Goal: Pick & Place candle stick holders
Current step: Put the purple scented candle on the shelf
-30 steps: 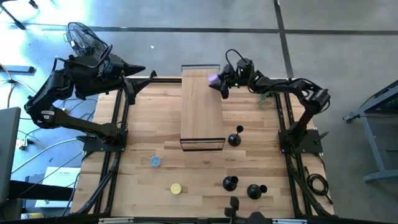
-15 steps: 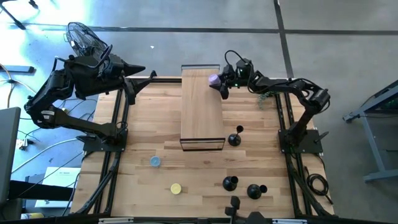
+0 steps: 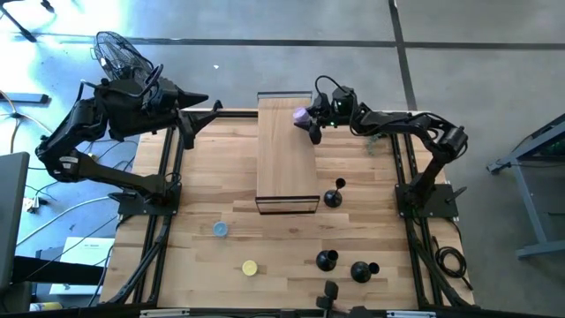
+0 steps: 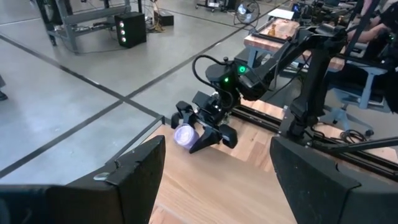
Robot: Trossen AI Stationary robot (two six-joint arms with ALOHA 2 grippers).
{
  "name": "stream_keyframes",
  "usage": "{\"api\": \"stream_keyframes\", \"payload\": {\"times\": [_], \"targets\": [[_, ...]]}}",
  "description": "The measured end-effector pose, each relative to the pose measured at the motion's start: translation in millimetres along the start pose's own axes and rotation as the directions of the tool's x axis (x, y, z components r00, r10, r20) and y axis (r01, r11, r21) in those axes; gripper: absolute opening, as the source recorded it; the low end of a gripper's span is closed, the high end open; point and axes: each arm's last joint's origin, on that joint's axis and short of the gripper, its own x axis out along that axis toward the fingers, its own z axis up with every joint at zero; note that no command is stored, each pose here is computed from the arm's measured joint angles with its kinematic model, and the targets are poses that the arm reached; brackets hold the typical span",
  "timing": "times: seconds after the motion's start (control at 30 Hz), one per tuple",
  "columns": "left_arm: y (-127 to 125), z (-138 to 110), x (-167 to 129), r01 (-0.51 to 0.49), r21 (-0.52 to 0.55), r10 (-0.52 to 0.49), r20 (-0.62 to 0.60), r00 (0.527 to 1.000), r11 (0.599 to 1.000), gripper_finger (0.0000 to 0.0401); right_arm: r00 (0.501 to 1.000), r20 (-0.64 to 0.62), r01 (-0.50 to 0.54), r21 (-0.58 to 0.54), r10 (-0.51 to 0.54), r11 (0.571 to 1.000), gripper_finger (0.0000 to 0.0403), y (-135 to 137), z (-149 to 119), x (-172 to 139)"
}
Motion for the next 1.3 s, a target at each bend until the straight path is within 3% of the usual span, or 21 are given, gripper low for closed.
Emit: {"api": "stream_keyframes", "payload": {"times": [0.43,1.3], "targets": [[-2,1,5,-0.005,0.001,0.005,-0.001,1.000,1.000,0.0286,0.999,0.043,0.015,-0.024,-0.014,1.000,0.0216,-6,14,3],[-2,2,5,0.012,0.019,-0.012,0.008,1.000,1.000,0.0286,0.996,-0.088,0.016,0.024,-0.014,1.000,0.0217,-12,6,5]]}}
